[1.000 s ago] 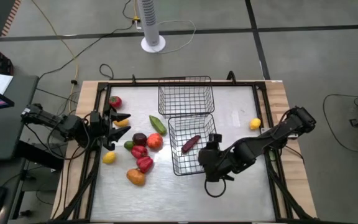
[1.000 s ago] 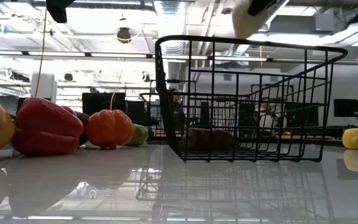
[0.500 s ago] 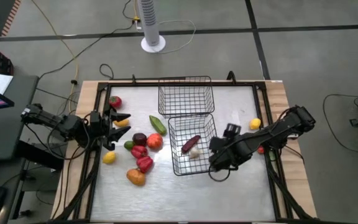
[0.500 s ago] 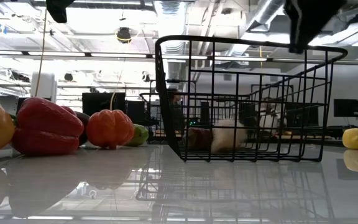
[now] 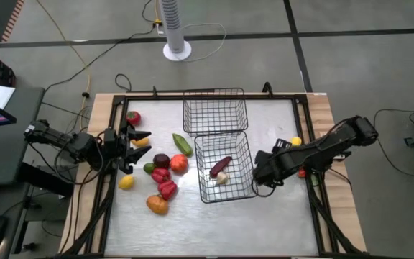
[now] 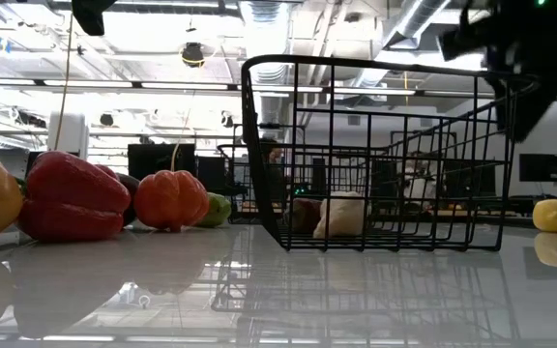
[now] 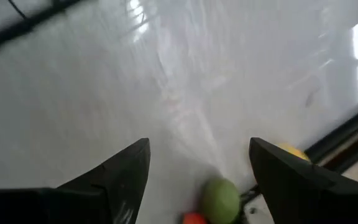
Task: Sort produce into baskets
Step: Put the right green lime into the top wire basket
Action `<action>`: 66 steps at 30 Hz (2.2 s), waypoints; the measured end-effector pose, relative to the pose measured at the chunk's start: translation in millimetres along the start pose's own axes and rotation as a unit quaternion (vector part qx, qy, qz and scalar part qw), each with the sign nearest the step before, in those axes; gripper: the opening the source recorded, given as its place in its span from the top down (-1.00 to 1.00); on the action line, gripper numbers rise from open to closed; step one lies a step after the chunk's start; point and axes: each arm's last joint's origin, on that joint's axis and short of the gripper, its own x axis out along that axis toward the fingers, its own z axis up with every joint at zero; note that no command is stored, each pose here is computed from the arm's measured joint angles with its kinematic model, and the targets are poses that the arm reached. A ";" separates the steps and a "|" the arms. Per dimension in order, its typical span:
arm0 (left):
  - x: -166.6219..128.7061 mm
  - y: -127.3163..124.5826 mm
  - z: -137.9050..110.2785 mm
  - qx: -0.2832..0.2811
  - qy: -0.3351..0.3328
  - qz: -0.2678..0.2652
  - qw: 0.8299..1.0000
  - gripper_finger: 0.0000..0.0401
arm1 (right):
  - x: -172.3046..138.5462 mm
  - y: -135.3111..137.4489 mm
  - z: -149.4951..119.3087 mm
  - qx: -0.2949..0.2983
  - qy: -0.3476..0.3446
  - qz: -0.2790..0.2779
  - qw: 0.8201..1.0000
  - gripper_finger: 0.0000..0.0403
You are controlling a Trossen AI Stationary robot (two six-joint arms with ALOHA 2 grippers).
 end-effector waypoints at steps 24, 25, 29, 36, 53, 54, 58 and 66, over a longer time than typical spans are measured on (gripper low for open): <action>-0.3 -35.5 -52.4 0.040 0.187 -0.070 0.979 -0.19 | 80.1 -55.1 -19.6 0.101 0.199 0.062 0.973 -0.50; -1.3 -38.8 -54.5 0.044 0.192 -0.075 0.977 -0.19 | 80.5 -55.7 -19.2 0.102 0.200 0.063 0.972 -0.50; -4.5 -51.4 -60.8 0.055 0.201 -0.095 0.973 -0.19 | 81.6 -57.4 -18.4 0.105 0.202 0.063 0.972 -0.50; -8.4 -62.5 -61.5 0.051 0.193 -0.116 0.973 -0.19 | 81.6 -57.5 -18.3 0.061 0.187 0.049 0.979 -0.54; -9.5 -64.0 -60.4 0.045 0.191 -0.121 0.973 -0.19 | 84.3 -58.7 -17.8 0.081 0.207 0.048 0.974 -0.87; -9.5 -64.0 -60.5 0.045 0.191 -0.121 0.973 -0.19 | 86.3 -58.4 -16.8 0.083 0.213 0.047 0.972 -0.87; -9.5 -63.9 -60.6 0.045 0.191 -0.121 0.973 -0.19 | 100.1 -51.9 -13.1 0.057 0.262 0.044 0.962 -0.84; -10.2 -63.4 -62.4 0.044 0.200 -0.119 0.971 -0.19 | 122.7 -42.2 -12.7 -0.014 0.361 0.018 0.932 -0.77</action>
